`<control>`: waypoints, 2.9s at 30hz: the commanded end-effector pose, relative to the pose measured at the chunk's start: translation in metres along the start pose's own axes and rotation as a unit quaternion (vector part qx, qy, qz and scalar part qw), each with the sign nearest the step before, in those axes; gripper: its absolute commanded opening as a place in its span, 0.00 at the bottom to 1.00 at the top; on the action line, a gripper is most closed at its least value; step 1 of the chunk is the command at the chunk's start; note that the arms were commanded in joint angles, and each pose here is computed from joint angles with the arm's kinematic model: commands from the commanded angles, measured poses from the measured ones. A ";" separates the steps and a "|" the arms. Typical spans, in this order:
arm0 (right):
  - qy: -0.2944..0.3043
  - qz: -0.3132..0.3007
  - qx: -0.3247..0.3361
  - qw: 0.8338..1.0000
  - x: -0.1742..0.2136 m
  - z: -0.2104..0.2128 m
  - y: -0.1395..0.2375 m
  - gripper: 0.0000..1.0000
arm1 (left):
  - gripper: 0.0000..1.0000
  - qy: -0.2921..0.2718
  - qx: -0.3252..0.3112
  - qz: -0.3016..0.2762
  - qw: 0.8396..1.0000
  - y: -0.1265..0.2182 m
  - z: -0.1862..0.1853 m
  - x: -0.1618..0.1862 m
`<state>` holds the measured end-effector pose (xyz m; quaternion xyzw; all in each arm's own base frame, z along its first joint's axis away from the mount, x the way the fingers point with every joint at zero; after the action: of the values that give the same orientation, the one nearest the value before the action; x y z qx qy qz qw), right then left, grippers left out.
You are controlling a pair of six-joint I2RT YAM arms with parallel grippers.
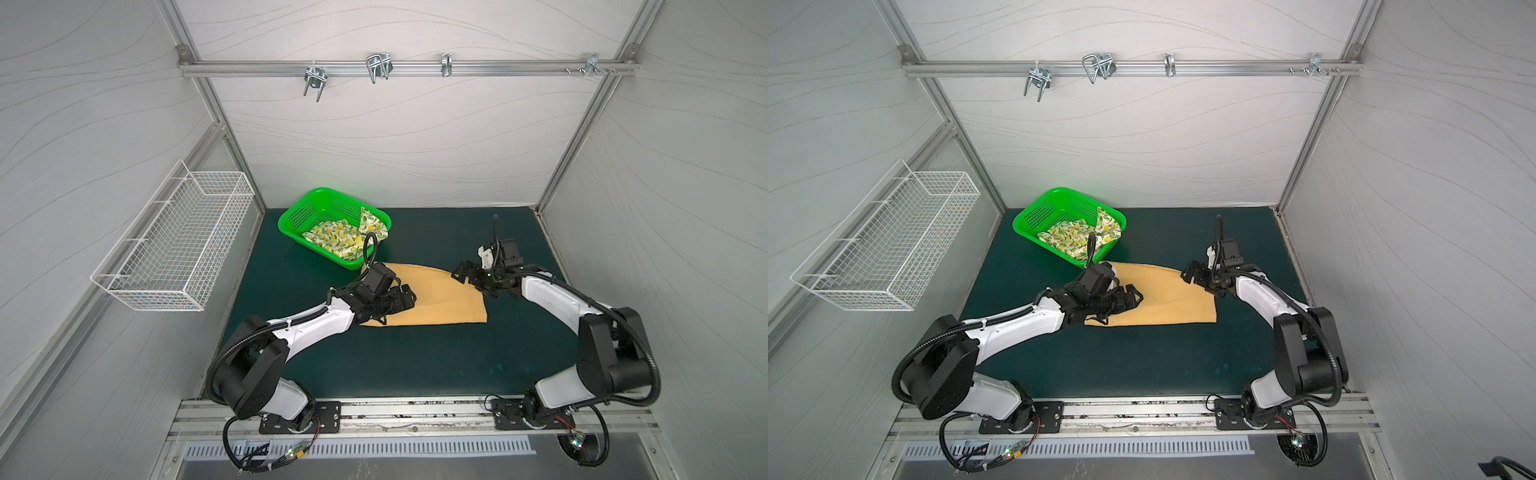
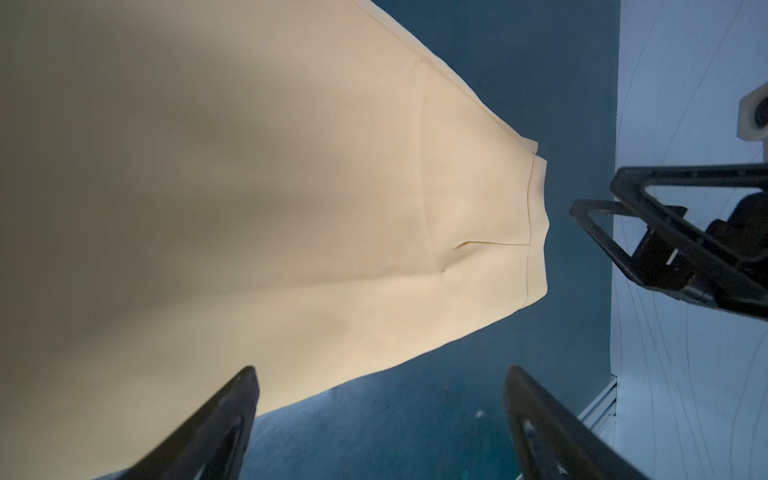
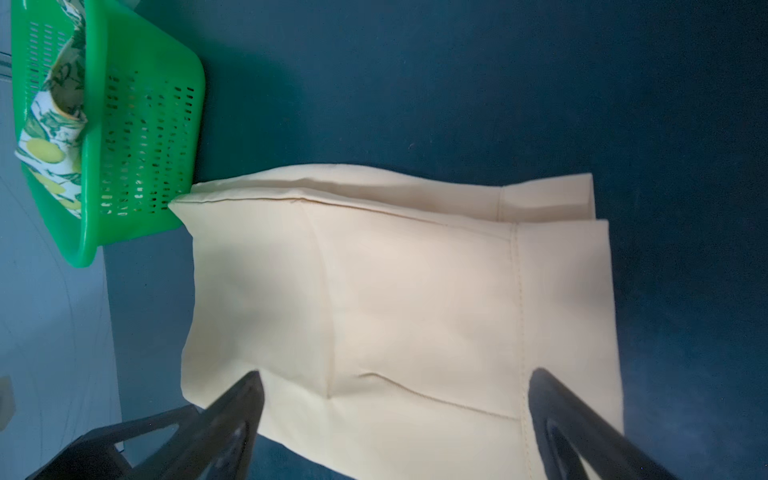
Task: Fold and stack the skirts
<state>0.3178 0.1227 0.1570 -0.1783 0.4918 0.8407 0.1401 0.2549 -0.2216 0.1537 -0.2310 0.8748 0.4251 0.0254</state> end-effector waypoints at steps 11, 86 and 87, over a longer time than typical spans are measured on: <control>-0.030 0.065 0.032 0.997 -0.005 -0.043 -0.063 0.99 | 0.92 0.013 0.033 0.022 0.999 -0.021 -0.008 -0.001; -0.063 0.100 0.005 0.993 0.067 -0.054 -0.029 0.45 | 0.92 0.051 -0.108 -0.004 0.993 -0.001 0.105 -0.001; -0.064 0.102 0.002 0.993 0.066 -0.054 -0.030 0.42 | 0.92 0.051 -0.108 -0.003 0.993 -0.001 0.104 -0.002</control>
<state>0.2917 0.0900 0.0959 -0.1114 0.5098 0.8454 0.1139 0.2478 -0.1477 0.1016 -0.2726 0.8322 0.4825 -0.0176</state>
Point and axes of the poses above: each gripper's point midway between its finger pads, its own y axis back along the fingers, its own z axis along the line the jaws close on, x = y × z, the point moved 8 cm from there along y, back along the fingers, and after that the axes turned 11 degrees about y, right-handed, at the moved point
